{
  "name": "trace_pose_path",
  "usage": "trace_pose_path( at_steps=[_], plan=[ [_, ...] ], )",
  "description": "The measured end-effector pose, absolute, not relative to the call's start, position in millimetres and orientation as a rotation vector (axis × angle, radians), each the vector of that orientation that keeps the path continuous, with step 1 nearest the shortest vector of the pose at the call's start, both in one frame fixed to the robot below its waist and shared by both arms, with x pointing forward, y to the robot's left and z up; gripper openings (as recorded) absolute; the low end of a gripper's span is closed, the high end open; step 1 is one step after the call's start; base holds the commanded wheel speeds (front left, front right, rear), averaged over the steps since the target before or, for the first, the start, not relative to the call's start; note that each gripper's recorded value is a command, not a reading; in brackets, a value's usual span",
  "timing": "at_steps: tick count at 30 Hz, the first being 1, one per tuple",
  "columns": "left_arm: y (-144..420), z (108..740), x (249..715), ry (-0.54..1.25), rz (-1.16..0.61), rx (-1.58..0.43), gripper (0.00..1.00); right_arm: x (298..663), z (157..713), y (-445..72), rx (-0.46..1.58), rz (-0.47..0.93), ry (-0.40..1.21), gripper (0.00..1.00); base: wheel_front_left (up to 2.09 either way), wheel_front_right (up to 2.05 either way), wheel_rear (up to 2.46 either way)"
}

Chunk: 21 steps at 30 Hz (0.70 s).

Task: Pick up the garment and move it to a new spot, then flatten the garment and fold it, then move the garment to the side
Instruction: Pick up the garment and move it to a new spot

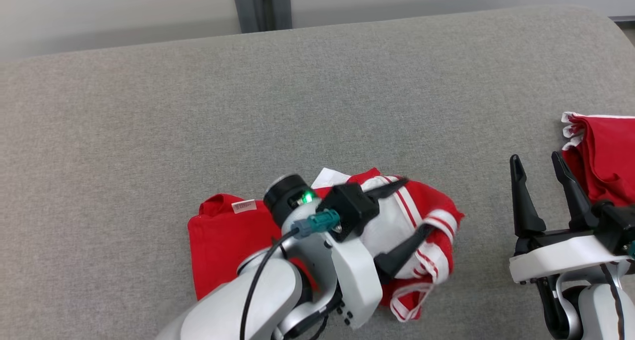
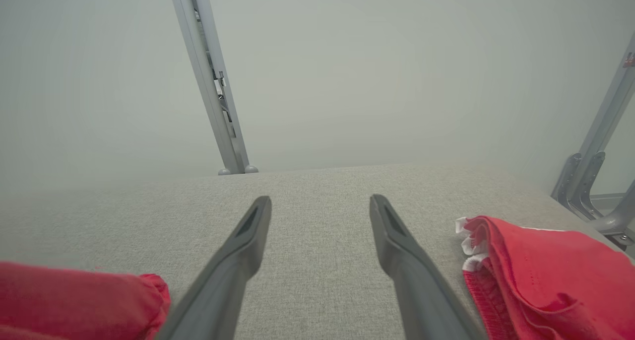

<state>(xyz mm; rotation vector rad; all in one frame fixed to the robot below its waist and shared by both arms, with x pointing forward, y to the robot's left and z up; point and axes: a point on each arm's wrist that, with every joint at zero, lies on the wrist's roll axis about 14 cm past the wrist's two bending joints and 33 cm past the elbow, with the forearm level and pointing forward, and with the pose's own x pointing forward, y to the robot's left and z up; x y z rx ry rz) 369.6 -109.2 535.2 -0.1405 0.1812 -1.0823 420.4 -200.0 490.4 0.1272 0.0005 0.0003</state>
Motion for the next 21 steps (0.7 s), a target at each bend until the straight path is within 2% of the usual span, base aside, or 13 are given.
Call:
trace_pose_path(
  at_steps=[5,12,16,21],
  plan=[
    [-104,505,346,0.333,-1.137,-0.073,1.0,420,492,-197,0.129,0.009,0.0,1.0,0.0,0.0,0.0],
    [-79,492,335,0.412,-1.101,-0.069,1.0,416,490,-195,0.134,0.013,0.013,1.0,0.0,0.0,0.0],
    [-46,501,358,0.362,-0.935,-0.114,1.0,419,495,-187,0.136,0.037,-0.001,1.0,0.0,0.0,0.0],
    [13,530,396,0.208,-0.646,-0.216,1.0,424,505,-172,0.129,0.081,-0.031,1.0,0.0,0.0,0.0]
  ],
)
